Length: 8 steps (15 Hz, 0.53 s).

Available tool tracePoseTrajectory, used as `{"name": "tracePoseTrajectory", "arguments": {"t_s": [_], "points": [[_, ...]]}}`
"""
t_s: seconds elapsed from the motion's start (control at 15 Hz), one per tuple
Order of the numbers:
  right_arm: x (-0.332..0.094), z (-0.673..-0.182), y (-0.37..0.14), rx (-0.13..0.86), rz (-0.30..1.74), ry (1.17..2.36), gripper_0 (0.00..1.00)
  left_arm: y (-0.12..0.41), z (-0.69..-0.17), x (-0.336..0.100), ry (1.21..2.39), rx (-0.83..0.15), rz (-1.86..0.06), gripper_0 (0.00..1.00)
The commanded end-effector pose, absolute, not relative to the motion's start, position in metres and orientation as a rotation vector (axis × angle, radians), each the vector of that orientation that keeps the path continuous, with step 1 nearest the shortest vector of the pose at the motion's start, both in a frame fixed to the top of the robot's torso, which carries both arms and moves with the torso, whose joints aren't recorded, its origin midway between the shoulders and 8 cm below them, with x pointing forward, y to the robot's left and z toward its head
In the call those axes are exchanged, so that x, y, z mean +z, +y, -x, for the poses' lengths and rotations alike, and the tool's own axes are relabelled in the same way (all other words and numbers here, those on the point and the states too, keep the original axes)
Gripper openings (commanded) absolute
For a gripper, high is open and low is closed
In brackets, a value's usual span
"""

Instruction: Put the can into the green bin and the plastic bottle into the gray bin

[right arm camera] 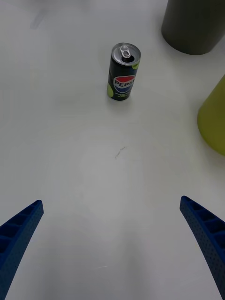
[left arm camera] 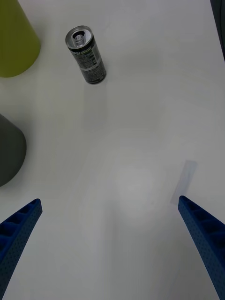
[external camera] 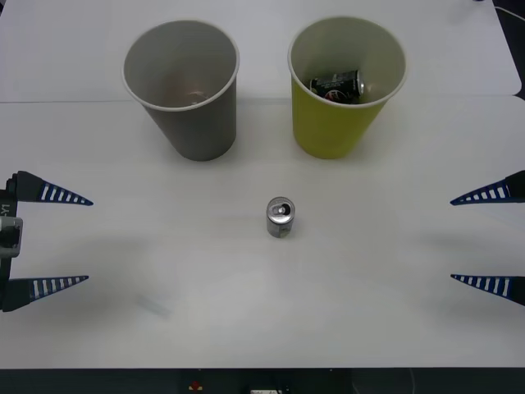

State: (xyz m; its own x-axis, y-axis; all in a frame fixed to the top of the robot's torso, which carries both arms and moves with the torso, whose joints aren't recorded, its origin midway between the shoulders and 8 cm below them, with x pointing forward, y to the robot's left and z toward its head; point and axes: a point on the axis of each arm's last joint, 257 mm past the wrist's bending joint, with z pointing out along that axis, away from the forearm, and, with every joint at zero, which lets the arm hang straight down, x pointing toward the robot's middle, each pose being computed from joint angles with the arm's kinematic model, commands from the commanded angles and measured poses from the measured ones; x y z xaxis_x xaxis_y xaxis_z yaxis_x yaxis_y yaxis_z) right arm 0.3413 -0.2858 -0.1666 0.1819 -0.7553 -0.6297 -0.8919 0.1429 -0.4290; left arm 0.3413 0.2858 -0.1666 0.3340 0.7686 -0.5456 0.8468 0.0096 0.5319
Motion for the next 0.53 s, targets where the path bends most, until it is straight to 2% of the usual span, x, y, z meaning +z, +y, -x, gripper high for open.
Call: {"name": "tracePoseTrajectory", "arguments": {"t_s": [0.07,0.13,0.27,0.53], "points": [[-0.167,-0.341,-0.286,0.209,1.634,1.596,1.0,0.286,-0.341,-0.167,1.444,-0.118,-1.762,1.0],[-0.176,-0.343,-0.282,0.238,1.582,1.609,1.0,0.286,-0.341,-0.167,1.444,-0.118,-1.762,1.0],[-0.174,-0.351,-0.282,0.209,1.574,1.592,1.0,0.286,-0.341,-0.167,1.444,-0.118,-1.762,1.0],[-0.175,-0.36,-0.274,0.214,1.542,1.585,1.0,0.286,-0.341,-0.167,1.444,-0.118,-1.762,1.0]]}}
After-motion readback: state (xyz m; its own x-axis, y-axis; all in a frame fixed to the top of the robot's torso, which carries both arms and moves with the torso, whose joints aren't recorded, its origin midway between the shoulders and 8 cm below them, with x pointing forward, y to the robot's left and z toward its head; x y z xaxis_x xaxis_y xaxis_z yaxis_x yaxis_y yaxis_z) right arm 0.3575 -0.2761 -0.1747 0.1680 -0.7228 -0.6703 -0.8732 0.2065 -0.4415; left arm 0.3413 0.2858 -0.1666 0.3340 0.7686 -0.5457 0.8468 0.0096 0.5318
